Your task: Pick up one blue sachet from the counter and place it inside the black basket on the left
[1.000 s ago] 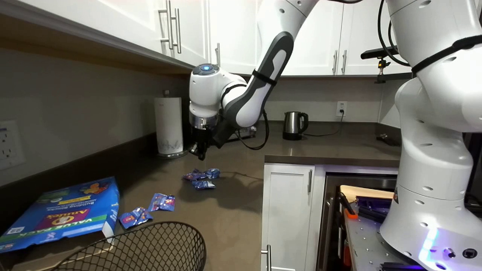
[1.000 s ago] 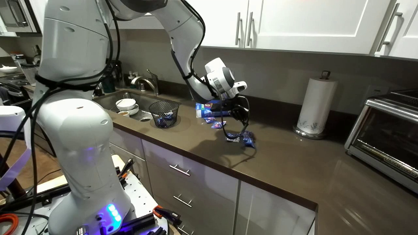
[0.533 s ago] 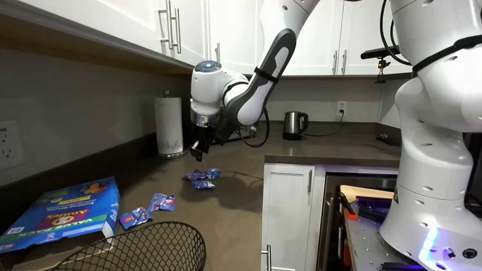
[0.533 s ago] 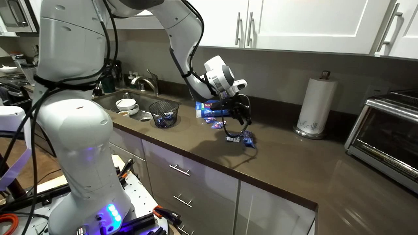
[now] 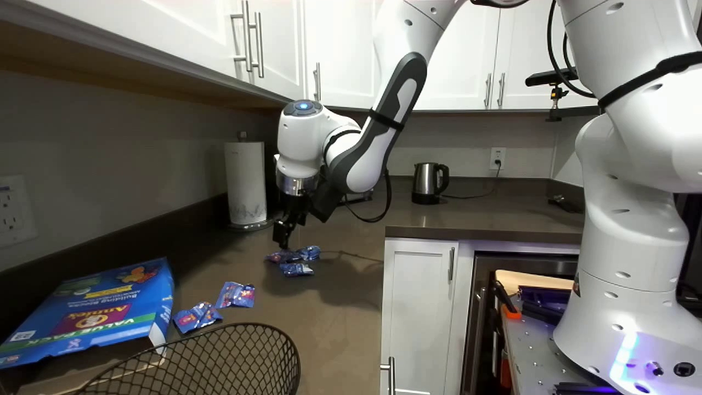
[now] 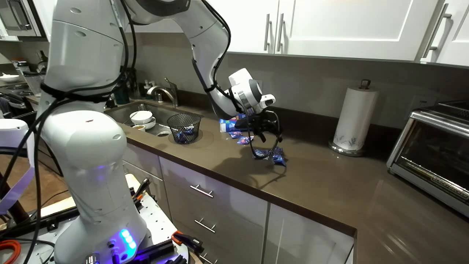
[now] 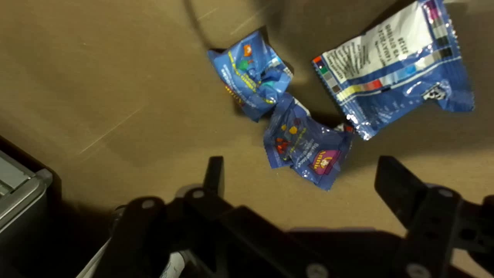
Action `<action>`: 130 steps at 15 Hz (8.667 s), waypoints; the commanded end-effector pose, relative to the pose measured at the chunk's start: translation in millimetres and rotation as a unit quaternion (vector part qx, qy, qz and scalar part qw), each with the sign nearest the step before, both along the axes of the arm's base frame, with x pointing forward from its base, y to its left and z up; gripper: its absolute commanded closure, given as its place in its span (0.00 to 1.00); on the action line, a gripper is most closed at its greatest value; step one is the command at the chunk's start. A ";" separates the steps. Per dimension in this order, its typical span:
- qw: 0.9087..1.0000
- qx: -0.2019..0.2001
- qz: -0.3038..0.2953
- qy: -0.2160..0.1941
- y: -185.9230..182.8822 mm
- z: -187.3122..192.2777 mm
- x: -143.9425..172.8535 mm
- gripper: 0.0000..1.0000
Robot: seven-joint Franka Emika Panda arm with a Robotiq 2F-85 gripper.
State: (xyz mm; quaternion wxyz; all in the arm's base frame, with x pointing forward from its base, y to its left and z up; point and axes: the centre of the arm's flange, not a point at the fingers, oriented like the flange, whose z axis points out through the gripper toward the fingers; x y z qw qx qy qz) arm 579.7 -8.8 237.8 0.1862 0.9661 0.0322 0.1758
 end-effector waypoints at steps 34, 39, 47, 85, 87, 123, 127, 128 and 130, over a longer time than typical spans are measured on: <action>0.999 0.010 0.039 -0.006 -20.2 12.5 -15.2 0.73; 0.998 0.001 0.061 -0.028 -30.9 11.4 12.1 0.43; 0.999 0.004 0.050 -0.009 -38.0 -16.1 43.7 0.00; 0.994 0.024 0.102 0.042 73.4 48.9 -139.1 0.95; 0.991 0.033 0.117 0.052 98.8 56.1 -151.8 0.95; 0.917 0.214 0.308 0.138 241.6 147.7 -202.9 0.95; 0.917 0.205 0.313 0.141 257.3 131.4 -207.6 0.94; 0.916 0.204 0.316 0.142 261.6 127.5 -208.5 0.93; 0.915 0.201 0.321 0.141 269.5 120.3 -208.7 0.93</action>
